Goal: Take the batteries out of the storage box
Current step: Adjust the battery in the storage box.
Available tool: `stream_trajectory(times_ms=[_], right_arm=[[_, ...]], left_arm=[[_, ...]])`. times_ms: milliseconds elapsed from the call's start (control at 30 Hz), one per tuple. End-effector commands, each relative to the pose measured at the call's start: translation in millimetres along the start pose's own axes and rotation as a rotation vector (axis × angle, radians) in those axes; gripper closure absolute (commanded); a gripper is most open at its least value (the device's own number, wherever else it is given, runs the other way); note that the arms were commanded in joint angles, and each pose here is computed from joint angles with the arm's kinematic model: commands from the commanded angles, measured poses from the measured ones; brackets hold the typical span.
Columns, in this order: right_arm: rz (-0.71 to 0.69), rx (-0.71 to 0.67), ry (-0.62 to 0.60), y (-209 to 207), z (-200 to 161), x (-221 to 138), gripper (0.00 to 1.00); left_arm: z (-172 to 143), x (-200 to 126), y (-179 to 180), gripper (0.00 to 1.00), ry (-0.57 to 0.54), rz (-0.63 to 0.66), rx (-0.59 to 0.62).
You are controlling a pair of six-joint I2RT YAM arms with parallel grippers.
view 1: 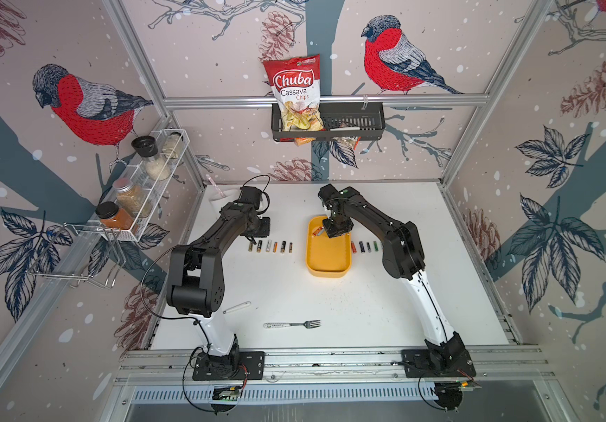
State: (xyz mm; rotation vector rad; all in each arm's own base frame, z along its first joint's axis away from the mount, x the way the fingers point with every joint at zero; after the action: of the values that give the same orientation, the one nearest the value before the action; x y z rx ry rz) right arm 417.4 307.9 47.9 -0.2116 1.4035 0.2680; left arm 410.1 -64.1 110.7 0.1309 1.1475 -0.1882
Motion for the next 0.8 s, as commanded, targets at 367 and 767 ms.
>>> stream_trajectory(times_ms=[367,767], right_arm=[[0.114,-0.017,0.002,32.2,-3.7,-4.7,0.47],[0.196,-0.026,0.010,44.2,-10.3,-16.1,0.45]], left_arm=[[0.8,-7.0,2.4,0.65,-0.002,0.015,-0.003],[0.7,-6.4,1.6,0.65,-0.002,0.008,-0.004]])
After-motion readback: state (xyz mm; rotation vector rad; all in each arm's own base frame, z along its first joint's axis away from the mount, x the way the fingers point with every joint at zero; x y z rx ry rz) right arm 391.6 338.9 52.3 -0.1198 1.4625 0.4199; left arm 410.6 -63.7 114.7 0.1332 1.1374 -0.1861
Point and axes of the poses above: each gripper's point midway between its finger pads, its own x axis out along the fingers, its own y axis along the line the jaws close on, z = x × y, the point moved 1 cm from there along -x, back along the fingers, and after that the axes turned 10 degrees about x, right-handed, at the moved point
